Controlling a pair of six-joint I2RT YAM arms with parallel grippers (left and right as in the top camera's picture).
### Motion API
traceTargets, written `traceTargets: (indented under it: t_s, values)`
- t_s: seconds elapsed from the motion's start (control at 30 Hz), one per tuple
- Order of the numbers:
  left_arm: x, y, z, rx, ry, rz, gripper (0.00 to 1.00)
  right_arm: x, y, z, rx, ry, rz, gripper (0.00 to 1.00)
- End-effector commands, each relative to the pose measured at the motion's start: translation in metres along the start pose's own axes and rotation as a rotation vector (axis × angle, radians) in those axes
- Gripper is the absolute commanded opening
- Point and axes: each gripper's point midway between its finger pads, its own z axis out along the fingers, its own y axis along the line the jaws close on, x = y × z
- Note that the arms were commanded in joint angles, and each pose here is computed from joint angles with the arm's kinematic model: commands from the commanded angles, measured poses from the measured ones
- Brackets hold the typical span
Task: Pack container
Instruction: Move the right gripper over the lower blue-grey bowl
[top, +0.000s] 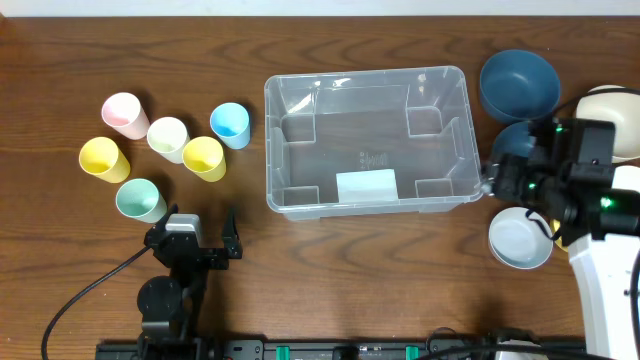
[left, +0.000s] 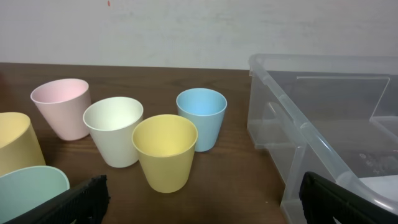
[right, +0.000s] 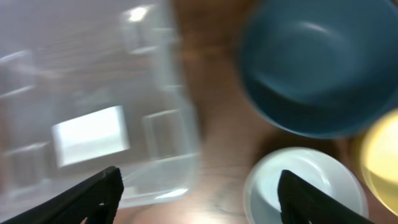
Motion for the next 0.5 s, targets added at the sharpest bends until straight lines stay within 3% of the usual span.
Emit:
traceTargets:
  t_s: [0.0,0.27,0.47]
  values:
    - [0.015,0.002,0.003,-0.011,0.033,0.007,0.98,-0.009,-0.022,0.003,0.077,-0.009,0.112,0.78]
    - [0.015,0.002,0.003,-0.011,0.033,0.007,0.98,0.001,-0.035,0.041,0.140,0.113,0.120,0.64]
    - [0.015,0.002,0.003,-0.011,0.033,0.007,0.98,0.003,-0.042,0.070,0.172,0.169,0.122,0.66]
